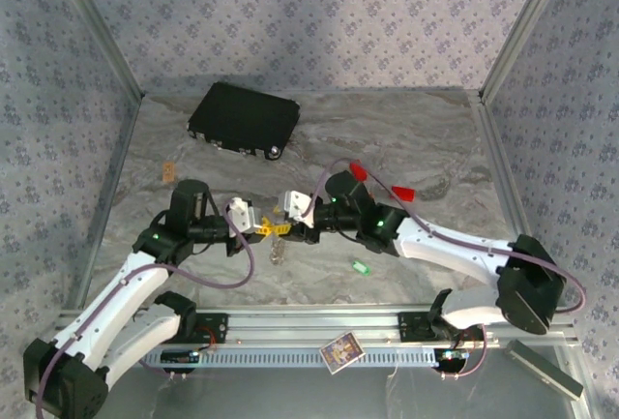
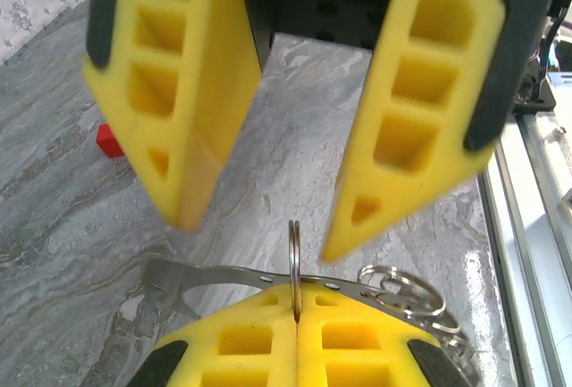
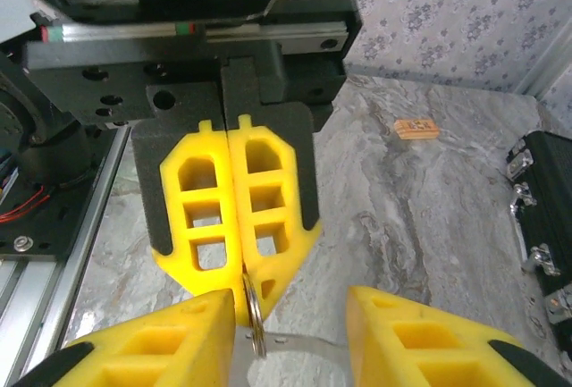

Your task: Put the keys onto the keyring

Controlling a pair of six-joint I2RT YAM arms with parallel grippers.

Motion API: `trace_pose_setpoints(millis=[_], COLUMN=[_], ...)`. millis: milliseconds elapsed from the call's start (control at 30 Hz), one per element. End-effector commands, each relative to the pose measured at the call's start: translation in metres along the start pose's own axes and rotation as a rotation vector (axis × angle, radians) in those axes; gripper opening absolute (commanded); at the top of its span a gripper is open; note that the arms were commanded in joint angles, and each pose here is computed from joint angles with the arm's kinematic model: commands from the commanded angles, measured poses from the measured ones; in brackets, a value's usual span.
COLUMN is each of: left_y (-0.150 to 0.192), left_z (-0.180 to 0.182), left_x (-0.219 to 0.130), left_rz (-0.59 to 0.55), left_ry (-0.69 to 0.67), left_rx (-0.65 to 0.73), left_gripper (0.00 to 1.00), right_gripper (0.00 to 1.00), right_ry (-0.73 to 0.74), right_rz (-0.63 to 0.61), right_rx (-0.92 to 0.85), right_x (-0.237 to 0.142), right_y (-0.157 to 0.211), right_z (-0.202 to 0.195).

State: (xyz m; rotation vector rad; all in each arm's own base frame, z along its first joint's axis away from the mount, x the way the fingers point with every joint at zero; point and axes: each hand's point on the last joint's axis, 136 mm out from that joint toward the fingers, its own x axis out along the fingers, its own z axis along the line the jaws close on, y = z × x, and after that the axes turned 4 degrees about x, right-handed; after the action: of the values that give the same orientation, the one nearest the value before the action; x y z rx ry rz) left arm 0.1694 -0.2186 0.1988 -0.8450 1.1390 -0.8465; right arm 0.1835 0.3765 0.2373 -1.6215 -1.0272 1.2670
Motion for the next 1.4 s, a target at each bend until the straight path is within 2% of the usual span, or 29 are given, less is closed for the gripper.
trace_pose_setpoints(millis=[0,167,567,1033,1133,1233,1267,1333,1367], left_y=[0.003,0.008,0.012,0.011,0.011,0.012,0.012,0.013,0.013], left_z=[-0.005,-0.009,-0.019,-0.024,-0.025,-0.024,-0.023,-0.022,-0.021], left_x=[0.002,0.006,0.011,0.014,0.014,0.014,0.014,0.014,0.014], left_rz=[0.017,0.035,0.057,0.055,0.053,0.060,0.064,0.069,0.069], left_ry=[0.006,0.026,0.066,0.089,0.091,0.085,0.080,0.073,0.070], left_rx=[0.074,0.093,0.106,0.097,0.100,0.099,0.099,0.099,0.101], left_gripper=[0.00,0.00,0.00,0.00,0.00,0.00,0.01,0.17,0.19], right_gripper=[0.39,0.38,0.29,0.19,0.14,0.02,0.00,0.00,0.00], right_ry=[0.005,0.034,-0.102,-0.106,-0.111,-0.108,-0.108,-0.101,-0.100], right_rz=[-0.020,0.025,0.062,0.063,0.060,0.064,0.067,0.076,0.078], right_rx=[-0.001,0.013,0.052,0.046,0.041,0.038,0.035,0.030,0.027], right_x=[-0.026,-0.040,-0.009,0.004,0.006,0.006,0.007,0.006,0.006], right_y=[-0.004,0.015,0.023,0.024,0.023,0.023,0.024,0.025,0.025], right_z=[0.002,-0.001,0.022,0.025,0.025,0.025,0.025,0.024,0.024])
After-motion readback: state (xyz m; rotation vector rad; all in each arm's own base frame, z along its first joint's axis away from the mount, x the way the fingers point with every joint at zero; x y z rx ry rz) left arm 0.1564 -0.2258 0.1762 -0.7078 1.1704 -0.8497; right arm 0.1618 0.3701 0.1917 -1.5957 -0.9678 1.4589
